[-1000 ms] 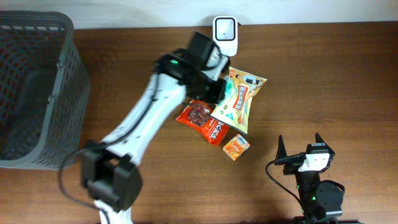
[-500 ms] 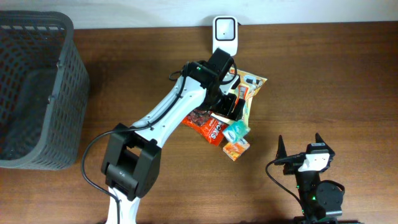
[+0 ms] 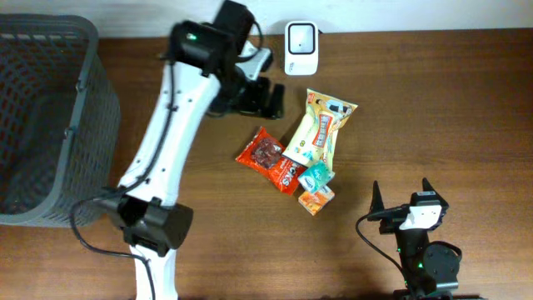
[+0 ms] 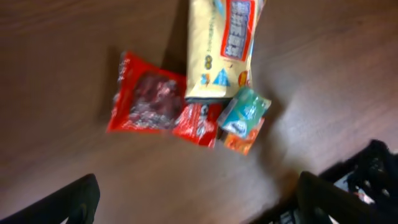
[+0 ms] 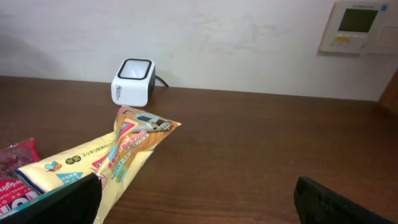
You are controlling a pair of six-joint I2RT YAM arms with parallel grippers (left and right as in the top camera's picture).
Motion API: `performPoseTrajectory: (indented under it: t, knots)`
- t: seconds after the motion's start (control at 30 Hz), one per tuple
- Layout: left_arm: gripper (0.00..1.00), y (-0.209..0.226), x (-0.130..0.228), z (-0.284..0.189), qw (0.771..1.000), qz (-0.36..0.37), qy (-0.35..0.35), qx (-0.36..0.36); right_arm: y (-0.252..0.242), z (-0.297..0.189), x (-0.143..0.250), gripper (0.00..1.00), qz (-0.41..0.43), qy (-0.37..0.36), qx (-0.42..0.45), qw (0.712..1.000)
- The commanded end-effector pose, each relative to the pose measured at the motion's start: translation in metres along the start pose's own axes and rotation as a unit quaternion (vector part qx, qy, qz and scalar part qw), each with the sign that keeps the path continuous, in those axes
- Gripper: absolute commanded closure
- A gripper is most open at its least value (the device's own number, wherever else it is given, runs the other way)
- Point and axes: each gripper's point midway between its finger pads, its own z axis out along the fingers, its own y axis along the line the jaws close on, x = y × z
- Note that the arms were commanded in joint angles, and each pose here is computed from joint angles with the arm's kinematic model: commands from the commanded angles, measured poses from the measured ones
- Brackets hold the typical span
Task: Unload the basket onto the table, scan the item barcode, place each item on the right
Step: 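Lower the left gripper onto the cream tissue pack and grasp it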
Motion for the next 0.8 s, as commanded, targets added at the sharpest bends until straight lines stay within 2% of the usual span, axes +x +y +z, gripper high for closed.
performPoseTrajectory:
  t: [0.0, 0.3, 0.43, 0.57, 0.77]
  knots:
    - [0.01, 0.011, -0.002, -0.033, 1.0, 0.004, -0.029, -0.007, -0.002, 0.0, 0.004, 0.02, 0.004, 0.003, 0.005, 1.0]
    - [0.01, -0.003, 0.014, -0.089, 0.995, 0.043, -0.091, -0.016, -0.002, 0.0, 0.004, 0.02, 0.004, 0.003, 0.005, 1.0]
    - [0.01, -0.001, 0.045, -0.105, 0.995, 0.04, -0.089, -0.032, -0.002, 0.0, 0.004, 0.02, 0.004, 0.003, 0.005, 1.0]
    - [0.01, 0.025, 0.073, -0.09, 0.995, 0.019, -0.048, -0.088, -0.002, 0.0, 0.004, 0.02, 0.004, 0.003, 0.005, 1.0]
    - [0.01, 0.039, 0.051, -0.05, 0.994, -0.015, -0.064, -0.09, -0.002, 0.0, 0.004, 0.02, 0.004, 0.003, 0.005, 1.0]
